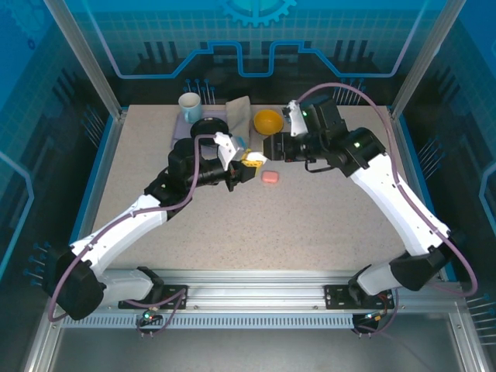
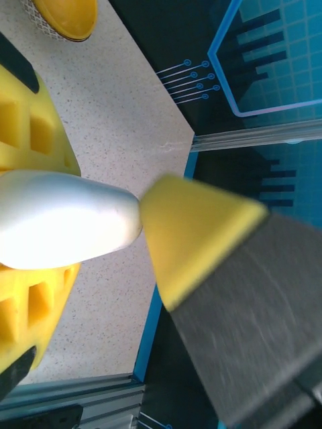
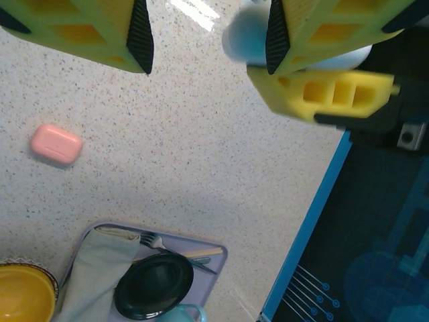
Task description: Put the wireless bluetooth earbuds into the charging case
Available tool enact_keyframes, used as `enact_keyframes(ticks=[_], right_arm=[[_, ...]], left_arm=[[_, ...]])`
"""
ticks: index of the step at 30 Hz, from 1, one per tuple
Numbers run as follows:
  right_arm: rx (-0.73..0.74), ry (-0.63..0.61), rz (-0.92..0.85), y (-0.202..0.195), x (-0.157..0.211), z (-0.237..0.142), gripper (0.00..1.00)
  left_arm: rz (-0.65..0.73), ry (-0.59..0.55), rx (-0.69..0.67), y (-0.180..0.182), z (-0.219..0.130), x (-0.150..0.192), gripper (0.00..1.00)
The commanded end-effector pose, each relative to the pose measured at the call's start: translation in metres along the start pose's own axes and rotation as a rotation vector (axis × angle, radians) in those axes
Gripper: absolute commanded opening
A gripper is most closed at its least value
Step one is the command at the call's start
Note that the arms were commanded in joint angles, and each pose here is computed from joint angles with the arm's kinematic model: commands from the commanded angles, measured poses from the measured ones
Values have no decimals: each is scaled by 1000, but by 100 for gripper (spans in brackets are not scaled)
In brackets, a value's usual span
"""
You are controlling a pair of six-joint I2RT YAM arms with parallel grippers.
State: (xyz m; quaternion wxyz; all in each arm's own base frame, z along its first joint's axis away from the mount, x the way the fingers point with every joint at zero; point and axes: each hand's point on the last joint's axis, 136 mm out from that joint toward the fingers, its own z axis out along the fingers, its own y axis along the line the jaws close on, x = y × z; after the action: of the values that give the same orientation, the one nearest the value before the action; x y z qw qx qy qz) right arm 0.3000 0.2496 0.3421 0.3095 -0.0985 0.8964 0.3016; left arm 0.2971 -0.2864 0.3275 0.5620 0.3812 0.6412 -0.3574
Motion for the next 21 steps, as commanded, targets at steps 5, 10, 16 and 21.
enact_keyframes(ticks=[5,10,16,21], right_arm=[[79,-30,113,-36,23,-10,56],[112,-81,184,-57,23,-14,59],[179,-102,295,-93,37,-6,62],[224,-67,340,-112,56,13,62]], left_arm=[[-12,-46,-34,12,-3,-8,0],[-56,-27,-28,11,-3,3,0],[-264,79,-40,18,8,42,0],[-548,225,-74,25,22,110,0]])
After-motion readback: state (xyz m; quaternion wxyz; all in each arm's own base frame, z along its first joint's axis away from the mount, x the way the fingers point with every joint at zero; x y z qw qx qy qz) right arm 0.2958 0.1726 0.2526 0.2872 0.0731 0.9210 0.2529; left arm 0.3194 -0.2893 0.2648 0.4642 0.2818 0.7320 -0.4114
